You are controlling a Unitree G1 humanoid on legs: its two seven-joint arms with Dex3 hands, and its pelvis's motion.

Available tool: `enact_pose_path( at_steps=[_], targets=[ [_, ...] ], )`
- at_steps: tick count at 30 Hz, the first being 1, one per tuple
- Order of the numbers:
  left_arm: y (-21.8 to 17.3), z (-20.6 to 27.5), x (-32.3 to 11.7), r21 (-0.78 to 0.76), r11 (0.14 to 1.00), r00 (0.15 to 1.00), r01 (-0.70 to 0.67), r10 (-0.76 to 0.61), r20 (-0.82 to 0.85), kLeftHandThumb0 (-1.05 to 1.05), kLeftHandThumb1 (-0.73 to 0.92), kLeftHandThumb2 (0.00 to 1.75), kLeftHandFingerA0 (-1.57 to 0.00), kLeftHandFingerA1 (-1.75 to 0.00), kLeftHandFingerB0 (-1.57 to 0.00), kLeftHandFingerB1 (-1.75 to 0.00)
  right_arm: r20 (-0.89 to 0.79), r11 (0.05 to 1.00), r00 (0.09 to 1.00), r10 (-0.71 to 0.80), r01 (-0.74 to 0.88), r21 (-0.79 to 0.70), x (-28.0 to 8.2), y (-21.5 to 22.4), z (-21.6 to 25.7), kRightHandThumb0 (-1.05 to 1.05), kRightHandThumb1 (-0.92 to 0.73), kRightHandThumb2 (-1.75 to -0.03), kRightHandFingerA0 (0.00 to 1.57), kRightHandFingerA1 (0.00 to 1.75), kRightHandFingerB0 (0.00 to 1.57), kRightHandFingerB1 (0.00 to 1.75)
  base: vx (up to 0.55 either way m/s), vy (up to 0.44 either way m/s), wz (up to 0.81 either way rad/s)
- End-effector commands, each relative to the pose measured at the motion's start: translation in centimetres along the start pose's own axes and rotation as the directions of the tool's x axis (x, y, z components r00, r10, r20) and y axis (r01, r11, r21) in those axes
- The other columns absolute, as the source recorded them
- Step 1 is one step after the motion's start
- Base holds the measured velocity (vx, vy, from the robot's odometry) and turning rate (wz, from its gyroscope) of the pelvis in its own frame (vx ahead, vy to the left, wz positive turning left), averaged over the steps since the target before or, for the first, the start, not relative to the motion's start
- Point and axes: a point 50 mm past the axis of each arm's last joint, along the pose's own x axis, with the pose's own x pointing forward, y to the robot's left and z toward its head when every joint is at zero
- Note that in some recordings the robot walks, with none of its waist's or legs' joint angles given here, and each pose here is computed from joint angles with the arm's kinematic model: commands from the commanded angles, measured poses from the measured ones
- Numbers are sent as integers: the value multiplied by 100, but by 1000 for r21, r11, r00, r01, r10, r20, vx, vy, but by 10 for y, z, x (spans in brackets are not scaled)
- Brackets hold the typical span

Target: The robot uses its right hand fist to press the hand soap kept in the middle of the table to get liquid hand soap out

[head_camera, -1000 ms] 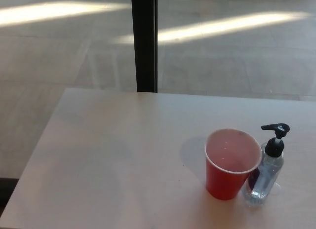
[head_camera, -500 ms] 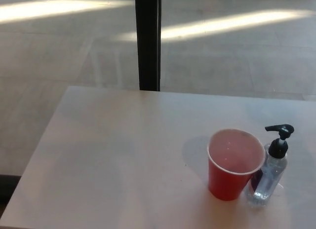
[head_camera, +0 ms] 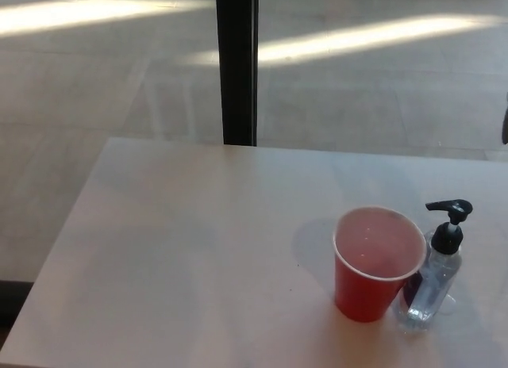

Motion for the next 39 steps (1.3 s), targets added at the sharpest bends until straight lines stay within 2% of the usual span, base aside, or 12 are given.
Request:
enact_pose_path(
  at_steps=[1, 7, 10, 18, 25, 28, 34, 36, 39],
  targets=[
    [18, 15, -1, -5, 1000, 997, -28, 28, 78, -51, 71, 61, -77, -63, -57, -51, -257, 986, 958, 125, -90, 142, -11, 31, -33, -12, -59, -123, 98, 175, 67, 164, 0, 0, 0],
    [22, 10, -3, -2, 999, 997, -44, 44, 62, -50, 72, 61, -78, -62, -56, -50, -288, 986, 949, 129, -92, 139, -12, 31, -40, -12, -58, -128, 98, 175, 70, 162, 0, 0, 0],
    [24, 10, -3, -15, 999, 997, -48, 49, 65, -52, 71, 61, -78, -67, -66, -57, -297, 986, 947, 123, -84, 140, -12, 31, -41, -12, -58, -128, 97, 175, 68, 162, 0, 0, 0],
    [24, 9, -3, -4, 999, 997, -49, 49, 63, -50, 72, 61, -78, -61, -59, -50, -330, 990, 937, 118, -83, 118, -20, 29, -48, -12, -57, -128, 100, 175, 73, 159, 0, 0, 0],
    [23, 8, -3, -17, 999, 997, -35, 36, 67, -51, 73, 61, -76, -64, -58, -50, -354, 992, 930, 99, -66, 105, -23, 24, -54, -12, -57, -127, 101, 175, 74, 160, 0, 0, 0],
    [24, 8, -3, -24, 999, 997, -38, 40, 64, -52, 71, 61, -75, -62, -57, -50, -365, 991, 926, 95, -55, 118, -25, 23, -59, -11, -58, -127, 103, 175, 78, 157, 0, 0, 0],
    [24, 8, -3, -11, 999, 997, -40, 41, 58, -52, 71, 61, -76, -61, -58, -50, -390, 988, 915, 99, -43, 148, -32, 20, -66, -11, -57, -132, 102, 175, 72, 164, 0, 0, 0],
    [23, 9, -3, -1, 999, 997, -38, 38, 66, -52, 71, 61, -75, -62, -62, -53, -416, 990, 904, 102, -49, 134, -36, 24, -73, -10, -62, -124, 97, 175, 68, 165, 0, 0, 0],
    [23, 9, -3, -5, 999, 997, -37, 37, 69, -52, 71, 61, -76, -62, -61, -53, -429, 989, 896, 113, -61, 132, -39, 28, -79, -10, -59, -125, 99, 175, 70, 165, 0, 0, 0]
  ],
)
